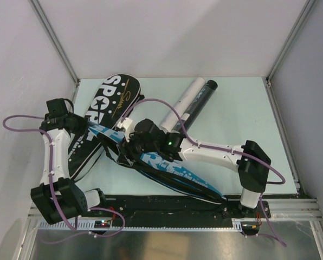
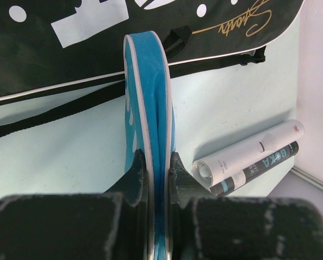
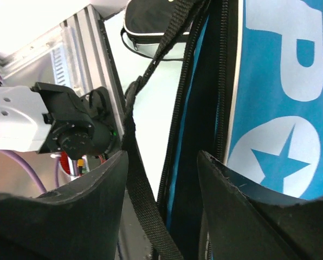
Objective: Pack up the badminton gear
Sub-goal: Adjust the racket bag at the center of the board.
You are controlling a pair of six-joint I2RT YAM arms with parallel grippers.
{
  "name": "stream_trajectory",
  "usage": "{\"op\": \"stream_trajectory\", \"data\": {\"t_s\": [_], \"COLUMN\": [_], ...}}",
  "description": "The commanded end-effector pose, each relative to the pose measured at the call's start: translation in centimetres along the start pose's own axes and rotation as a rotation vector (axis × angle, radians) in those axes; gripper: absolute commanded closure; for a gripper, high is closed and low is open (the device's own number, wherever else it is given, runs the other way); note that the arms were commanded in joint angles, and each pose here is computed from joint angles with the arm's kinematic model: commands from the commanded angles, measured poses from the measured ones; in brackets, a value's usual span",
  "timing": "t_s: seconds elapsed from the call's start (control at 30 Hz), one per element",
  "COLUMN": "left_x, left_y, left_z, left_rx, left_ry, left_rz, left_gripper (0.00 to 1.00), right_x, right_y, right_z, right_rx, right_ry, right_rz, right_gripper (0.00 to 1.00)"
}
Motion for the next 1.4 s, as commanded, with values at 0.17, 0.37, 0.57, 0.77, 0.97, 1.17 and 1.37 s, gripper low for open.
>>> {"op": "stream_trajectory", "data": {"t_s": [0.17, 0.37, 0.57, 0.77, 0.97, 1.17, 1.37], "left_x": [-2.1, -2.0, -2.0, -2.0, -1.5, -1.1, -0.6], "left_y": [1.8, 1.8, 1.9, 2.0, 2.2, 2.4, 2.2], "left_z": [-1.0, -1.0, -0.9, -1.0, -0.8, -0.9, -0.5], "left_rx": [-0.107, -0.11, -0.115, -0.123, -0.141, -0.164, -0.156], "left_ry": [-0.078, -0.078, -0.074, -0.074, -0.057, -0.048, -0.034], "left_rz": [-0.002, -0.001, 0.0, 0.004, 0.019, 0.029, 0.032], "left_gripper": [1.0, 1.0, 1.0, 1.0, 1.0, 1.0, 1.0], "right_x": [2.0, 1.2, 2.1, 2.5, 1.8, 0.3, -1.8], "right_y": [-0.1, -2.1, -2.4, -4.0, -2.7, 0.4, 2.1], "right_z": [-0.5, 0.3, -0.8, -2.3, -4.7, -6.4, -6.2], "right_rx": [-0.006, 0.07, 0.096, 0.17, 0.156, 0.042, -0.037], "right_ry": [-0.006, -0.134, -0.174, -0.295, -0.466, -0.561, -0.597], "right_rz": [-0.177, -0.228, -0.265, -0.315, -0.32, -0.291, -0.255], "right_gripper": [0.39, 0.39, 0.39, 0.4, 0.74, 0.99, 0.96]}}
Point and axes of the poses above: each gripper's point midway between its finger pads, its own z axis out along the fingers, its own x axis along the line the jaws close on, y = z × x, the point moved 4 cm from there along -z, back along the fingers, and after that the axes turned 15 degrees about -z, right-handed, at the moved point
